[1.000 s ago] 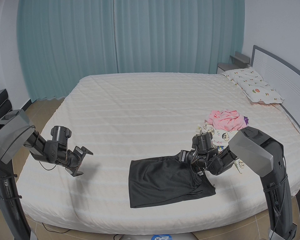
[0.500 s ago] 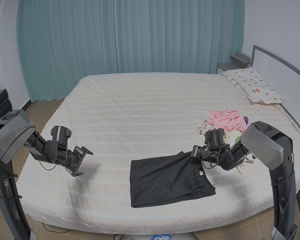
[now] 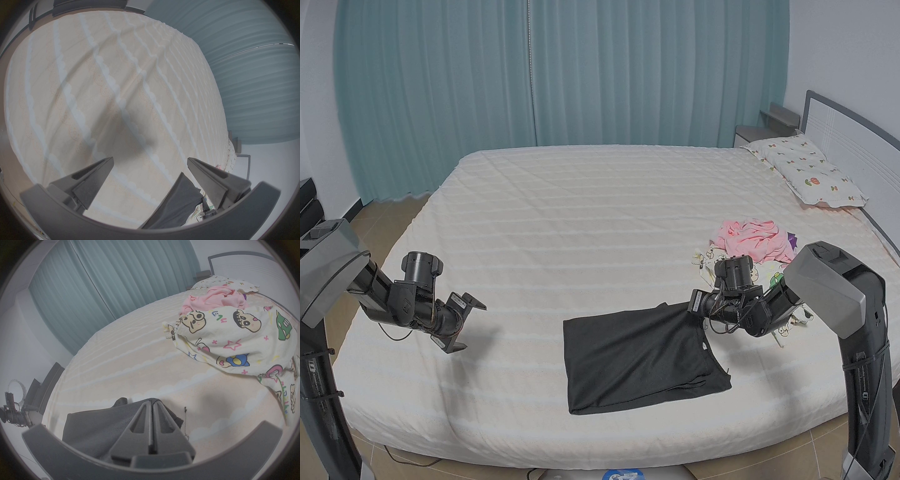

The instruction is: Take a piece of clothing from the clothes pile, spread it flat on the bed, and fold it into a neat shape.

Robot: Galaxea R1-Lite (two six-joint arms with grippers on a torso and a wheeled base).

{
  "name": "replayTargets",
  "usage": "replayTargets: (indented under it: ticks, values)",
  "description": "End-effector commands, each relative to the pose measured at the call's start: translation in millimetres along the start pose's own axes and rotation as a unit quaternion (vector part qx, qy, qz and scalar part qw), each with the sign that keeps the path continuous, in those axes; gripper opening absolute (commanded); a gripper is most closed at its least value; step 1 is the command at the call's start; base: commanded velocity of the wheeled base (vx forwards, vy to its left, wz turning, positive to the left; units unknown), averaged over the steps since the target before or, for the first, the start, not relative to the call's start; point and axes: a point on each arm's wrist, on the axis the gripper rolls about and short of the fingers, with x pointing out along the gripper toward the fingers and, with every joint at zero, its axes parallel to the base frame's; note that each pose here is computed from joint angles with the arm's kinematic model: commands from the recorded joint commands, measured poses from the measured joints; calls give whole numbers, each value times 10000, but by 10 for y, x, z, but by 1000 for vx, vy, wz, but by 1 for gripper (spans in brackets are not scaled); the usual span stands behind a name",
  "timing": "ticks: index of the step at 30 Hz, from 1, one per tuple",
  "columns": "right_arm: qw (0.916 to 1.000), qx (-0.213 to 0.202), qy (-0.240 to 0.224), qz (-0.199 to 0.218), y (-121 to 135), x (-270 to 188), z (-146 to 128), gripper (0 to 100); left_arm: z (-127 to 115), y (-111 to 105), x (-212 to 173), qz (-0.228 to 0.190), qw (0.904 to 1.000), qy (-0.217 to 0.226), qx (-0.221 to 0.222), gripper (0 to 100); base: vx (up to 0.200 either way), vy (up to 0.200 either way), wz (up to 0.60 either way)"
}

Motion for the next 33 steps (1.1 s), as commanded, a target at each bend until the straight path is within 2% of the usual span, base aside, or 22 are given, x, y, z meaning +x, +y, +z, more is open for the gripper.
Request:
replayTargets:
  ticks: [1, 2, 6, 8, 11, 15, 17, 18, 25, 33]
  values:
    - [10000, 26, -4, -51, -48, 24, 7, 0, 1, 3, 4, 4, 10000, 0, -4, 100, 0, 0, 0]
    - [10000, 26, -4, -51, -48, 24, 7, 100, 1, 3, 4, 4, 10000, 0, -4, 100, 0, 0, 0]
    - [9998, 121, -132, 38, -6, -94, 95, 100, 1, 3, 4, 4, 10000, 0, -4, 100, 0, 0, 0]
    - [9993, 317, -175, 106, 35, -223, 165, 100, 1, 3, 4, 4, 10000, 0, -4, 100, 0, 0, 0]
    - [9983, 510, 35, 278, 62, -457, 147, 100, 3, -1, 4, -2, 10000, -3, -2, 100, 0, 0, 0]
    - [9948, 514, 685, 553, 26, -763, -112, 100, 3, -1, 4, -2, 10000, -3, -10, 100, 0, 0, 0]
    - [9937, 511, 802, 588, 0, -810, -193, 100, 3, -1, 4, -2, 10000, -3, -2, 100, 0, 0, 0]
    - [9926, 489, 912, 638, -38, -865, -347, 100, 3, -1, 4, -2, 10000, -3, -10, 100, 0, 0, 0]
    - [9910, 435, 907, 883, -121, -949, -666, 100, 2, 0, 4, 4, 10000, 0, -12, 100, 0, 0, 0]
    - [9890, 437, 1072, 923, -143, -950, -743, 100, 3, -1, 4, -2, 10000, -3, -10, 100, 0, 0, 0]
